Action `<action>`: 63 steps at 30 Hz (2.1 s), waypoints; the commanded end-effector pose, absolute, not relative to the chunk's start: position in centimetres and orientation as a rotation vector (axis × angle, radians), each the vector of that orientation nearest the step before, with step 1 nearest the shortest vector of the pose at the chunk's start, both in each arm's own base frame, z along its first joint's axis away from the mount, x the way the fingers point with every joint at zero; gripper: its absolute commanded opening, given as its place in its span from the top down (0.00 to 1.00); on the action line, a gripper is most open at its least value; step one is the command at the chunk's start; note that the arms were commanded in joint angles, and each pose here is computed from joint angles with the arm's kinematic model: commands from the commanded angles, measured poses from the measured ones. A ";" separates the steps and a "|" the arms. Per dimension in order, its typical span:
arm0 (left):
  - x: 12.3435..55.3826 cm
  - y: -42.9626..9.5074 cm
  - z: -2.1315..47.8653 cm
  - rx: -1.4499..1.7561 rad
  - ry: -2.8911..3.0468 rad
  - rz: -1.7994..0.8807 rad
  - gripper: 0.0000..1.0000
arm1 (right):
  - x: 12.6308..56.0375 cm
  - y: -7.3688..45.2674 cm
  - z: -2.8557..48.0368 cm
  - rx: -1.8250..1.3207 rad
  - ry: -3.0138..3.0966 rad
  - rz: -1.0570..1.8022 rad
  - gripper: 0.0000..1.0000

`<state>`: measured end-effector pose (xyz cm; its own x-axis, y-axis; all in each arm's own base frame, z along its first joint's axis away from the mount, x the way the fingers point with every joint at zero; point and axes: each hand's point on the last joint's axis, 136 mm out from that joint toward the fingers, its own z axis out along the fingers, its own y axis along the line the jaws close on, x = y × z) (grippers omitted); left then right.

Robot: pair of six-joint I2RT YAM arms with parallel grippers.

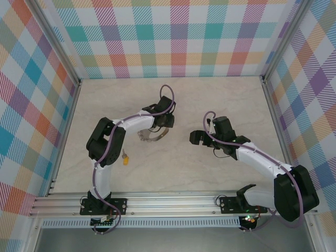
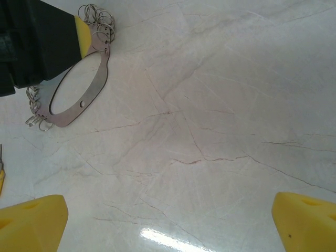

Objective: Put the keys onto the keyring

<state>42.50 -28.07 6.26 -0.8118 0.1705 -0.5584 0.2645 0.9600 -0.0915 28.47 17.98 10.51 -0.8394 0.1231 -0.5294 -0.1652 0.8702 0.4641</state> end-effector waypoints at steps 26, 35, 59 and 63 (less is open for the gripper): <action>43.6 -27.6 3.7 0.299 2.577 -0.210 0.69 | 28.8 18.0 10.8 -0.029 2.481 0.685 0.00; 43.6 -28.2 4.9 0.291 2.554 -0.263 0.74 | 29.0 18.1 10.5 -0.029 2.485 0.686 0.00; 44.6 -28.0 4.6 0.298 2.554 -0.191 0.79 | 29.0 18.1 10.2 -0.026 2.490 0.685 0.00; 44.5 -27.8 4.3 0.304 2.558 -0.180 0.78 | 29.0 18.0 10.2 -0.027 2.490 0.684 0.00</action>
